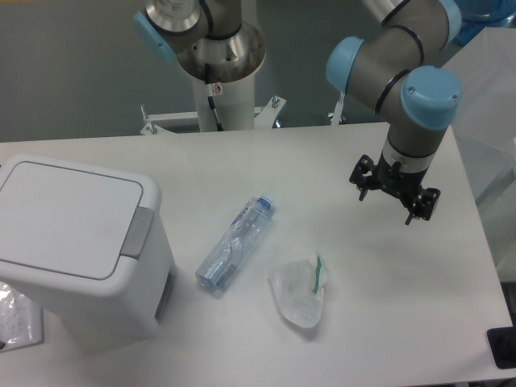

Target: Open the trash can

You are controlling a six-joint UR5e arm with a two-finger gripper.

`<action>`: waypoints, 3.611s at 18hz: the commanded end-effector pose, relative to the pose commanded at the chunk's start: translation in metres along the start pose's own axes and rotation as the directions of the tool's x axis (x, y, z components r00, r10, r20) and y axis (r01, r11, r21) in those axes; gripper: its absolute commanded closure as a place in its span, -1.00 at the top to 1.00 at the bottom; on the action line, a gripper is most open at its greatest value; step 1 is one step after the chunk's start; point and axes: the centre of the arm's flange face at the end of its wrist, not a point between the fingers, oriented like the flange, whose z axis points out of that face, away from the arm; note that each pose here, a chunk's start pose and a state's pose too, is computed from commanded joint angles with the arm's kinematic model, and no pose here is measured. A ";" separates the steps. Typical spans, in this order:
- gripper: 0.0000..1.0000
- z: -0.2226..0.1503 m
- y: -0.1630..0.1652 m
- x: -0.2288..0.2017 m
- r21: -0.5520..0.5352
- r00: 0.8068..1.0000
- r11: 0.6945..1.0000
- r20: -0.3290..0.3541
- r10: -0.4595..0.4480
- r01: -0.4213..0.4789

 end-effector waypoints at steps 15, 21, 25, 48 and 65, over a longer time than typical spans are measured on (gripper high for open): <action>1.00 -0.003 -0.027 0.005 0.085 1.000 0.996 -0.007 -0.026 0.027; 1.00 -0.008 -0.068 0.015 0.125 0.974 0.966 -0.016 -0.227 0.227; 1.00 -0.034 -0.111 0.027 0.234 0.968 0.941 0.001 -0.250 0.243; 1.00 -0.178 -0.168 0.063 0.544 0.778 0.556 -0.455 -0.433 0.628; 1.00 -0.164 -0.214 0.171 0.517 0.816 0.648 -0.482 -0.319 0.559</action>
